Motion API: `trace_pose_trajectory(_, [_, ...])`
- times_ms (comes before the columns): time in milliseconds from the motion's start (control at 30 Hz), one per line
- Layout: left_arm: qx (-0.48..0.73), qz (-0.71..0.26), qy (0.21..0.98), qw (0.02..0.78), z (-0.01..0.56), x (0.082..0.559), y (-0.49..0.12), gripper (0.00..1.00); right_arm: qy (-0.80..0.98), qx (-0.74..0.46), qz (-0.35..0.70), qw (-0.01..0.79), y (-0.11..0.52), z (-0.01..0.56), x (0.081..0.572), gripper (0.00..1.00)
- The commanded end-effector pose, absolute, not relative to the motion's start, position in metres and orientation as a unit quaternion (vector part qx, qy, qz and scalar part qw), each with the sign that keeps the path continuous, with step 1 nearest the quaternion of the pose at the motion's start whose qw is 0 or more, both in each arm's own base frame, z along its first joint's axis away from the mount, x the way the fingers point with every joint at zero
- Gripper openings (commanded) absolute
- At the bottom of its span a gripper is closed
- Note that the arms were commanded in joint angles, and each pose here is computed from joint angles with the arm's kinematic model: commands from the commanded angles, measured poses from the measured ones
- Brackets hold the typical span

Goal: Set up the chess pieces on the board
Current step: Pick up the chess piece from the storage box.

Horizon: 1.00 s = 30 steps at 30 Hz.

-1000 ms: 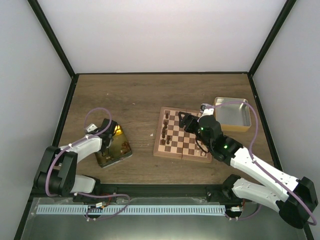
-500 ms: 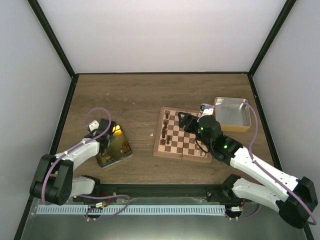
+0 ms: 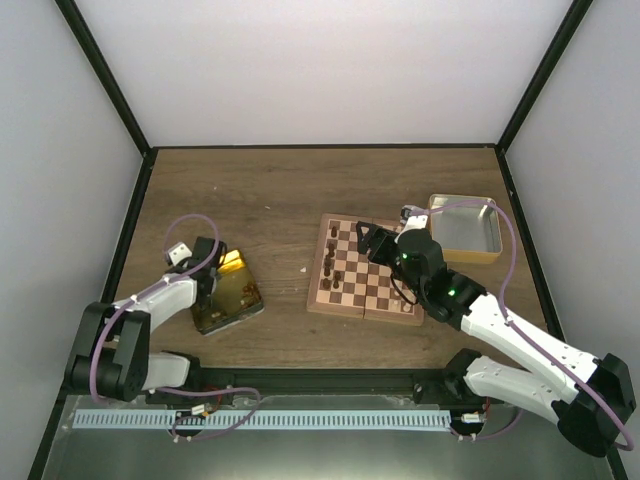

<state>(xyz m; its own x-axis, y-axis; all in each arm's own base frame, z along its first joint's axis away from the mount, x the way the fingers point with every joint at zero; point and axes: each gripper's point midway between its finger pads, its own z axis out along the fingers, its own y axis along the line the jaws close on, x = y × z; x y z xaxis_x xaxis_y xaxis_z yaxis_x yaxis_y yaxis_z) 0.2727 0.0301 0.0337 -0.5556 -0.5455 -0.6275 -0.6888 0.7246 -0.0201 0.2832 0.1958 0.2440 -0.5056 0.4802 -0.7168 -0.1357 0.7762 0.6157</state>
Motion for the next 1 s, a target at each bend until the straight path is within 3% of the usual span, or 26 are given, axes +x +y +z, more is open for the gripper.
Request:
trace_pose_trajectory(0, [-0.35, 0.118, 0.877, 0.308, 0.028, 0.275, 0.035, 0.17, 0.794, 0.113, 0.333, 0.496, 0.197, 0.266, 0.286, 0.83])
trace_pose_trajectory(167, [-0.327, 0.054, 0.903, 0.274, 0.02, 0.282, 0.01, 0.08, 0.795, 0.112, 0.331, 0.495, 0.197, 0.265, 0.286, 0.83])
trace_pose_trajectory(433, [-0.283, -0.116, 0.926, 0.222, 0.027, 0.282, -0.052, 0.07, 0.796, 0.113, 0.334, 0.492, 0.198, 0.264, 0.286, 0.83])
trace_pose_trajectory(667, [-0.281, -0.043, 0.923, 0.259, 0.058, 0.284, -0.025, 0.12, 0.794, 0.035, 0.37, 0.481, 0.229, 0.269, 0.282, 0.82])
trace_pose_trajectory(700, [-0.284, -0.03, 0.921, 0.266, 0.063, 0.283, -0.02, 0.14, 0.797, 0.019, 0.376, 0.473, 0.236, 0.268, 0.282, 0.81])
trace_pose_trajectory(767, [-0.304, 0.01, 0.913, 0.271, 0.069, 0.277, -0.004, 0.33, 0.802, -0.01, 0.387, 0.454, 0.252, 0.268, 0.281, 0.81])
trace_pose_trajectory(867, [-0.338, 0.057, 0.902, 0.264, 0.07, 0.266, 0.013, 0.49, 0.81, -0.029, 0.394, 0.434, 0.264, 0.26, 0.282, 0.79])
trace_pose_trajectory(967, [-0.372, 0.063, 0.89, 0.256, 0.066, 0.259, 0.017, 0.5, 0.811, -0.03, 0.398, 0.428, 0.269, 0.256, 0.283, 0.79])
